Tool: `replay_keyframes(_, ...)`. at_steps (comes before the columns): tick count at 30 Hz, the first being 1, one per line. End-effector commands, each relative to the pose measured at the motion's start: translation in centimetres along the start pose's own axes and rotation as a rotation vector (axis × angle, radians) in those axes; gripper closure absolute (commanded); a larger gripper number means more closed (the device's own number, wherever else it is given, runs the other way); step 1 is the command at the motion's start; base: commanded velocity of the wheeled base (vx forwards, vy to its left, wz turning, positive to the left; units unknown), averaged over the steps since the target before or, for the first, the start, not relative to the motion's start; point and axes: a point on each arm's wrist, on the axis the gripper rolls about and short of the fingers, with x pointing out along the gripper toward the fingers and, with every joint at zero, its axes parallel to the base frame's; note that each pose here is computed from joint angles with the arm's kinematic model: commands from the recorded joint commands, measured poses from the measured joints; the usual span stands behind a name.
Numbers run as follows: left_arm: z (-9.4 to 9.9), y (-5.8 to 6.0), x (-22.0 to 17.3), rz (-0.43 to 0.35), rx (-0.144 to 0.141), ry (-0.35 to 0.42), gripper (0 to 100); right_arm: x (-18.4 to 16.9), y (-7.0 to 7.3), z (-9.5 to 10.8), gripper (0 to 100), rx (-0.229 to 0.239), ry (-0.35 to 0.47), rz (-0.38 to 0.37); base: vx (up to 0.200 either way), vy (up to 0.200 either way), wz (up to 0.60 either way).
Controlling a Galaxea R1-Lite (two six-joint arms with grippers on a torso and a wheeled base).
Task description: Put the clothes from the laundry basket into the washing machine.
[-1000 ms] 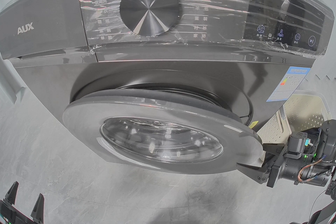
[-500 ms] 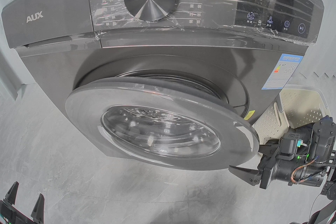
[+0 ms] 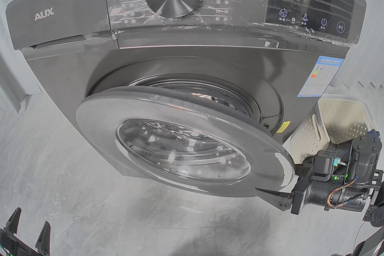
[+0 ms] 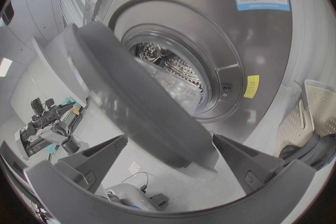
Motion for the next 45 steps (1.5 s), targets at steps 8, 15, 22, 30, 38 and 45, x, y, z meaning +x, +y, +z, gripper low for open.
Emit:
replay_keyframes(8, -0.5, 0.0, 0.0, 0.001, -0.001, 0.000, 0, -0.4, 0.4, -0.8, 0, -0.006, 0.027, 0.018, 0.000, 0.000, 0.00)
replay_keyframes(15, -0.5, 0.0, 0.0, 0.001, 0.000, 0.000, 0, 0.6, 0.3, 0.3, 0, -0.004, 0.001, 0.013, -0.029, 0.000, 0.00)
replay_keyframes(22, -0.5, 0.0, 0.0, 0.001, 0.000, 0.000, 0, 0.8, 1.2, -0.6, 0, -0.014, 0.043, 0.056, -0.143, 0.000, 0.00)
replay_keyframes(30, -0.5, 0.0, 0.0, 0.001, -0.001, 0.000, 0, 0.1, 1.7, -1.6, 0, -0.020, 0.072, 0.083, 0.000, 0.000, 0.00)
replay_keyframes(38, -0.5, 0.0, 0.0, 0.001, -0.001, 0.000, 0, -2.7, -0.3, -4.6, 0, 0.001, 0.154, -0.048, 0.000, 0.000, 0.00)
replay_keyframes(45, -0.5, 0.0, 0.0, 0.001, -0.001, 0.000, 0, -3.7, -3.1, -6.0, 0, 0.001, 0.205, -0.206, 0.000, 0.000, 0.00)
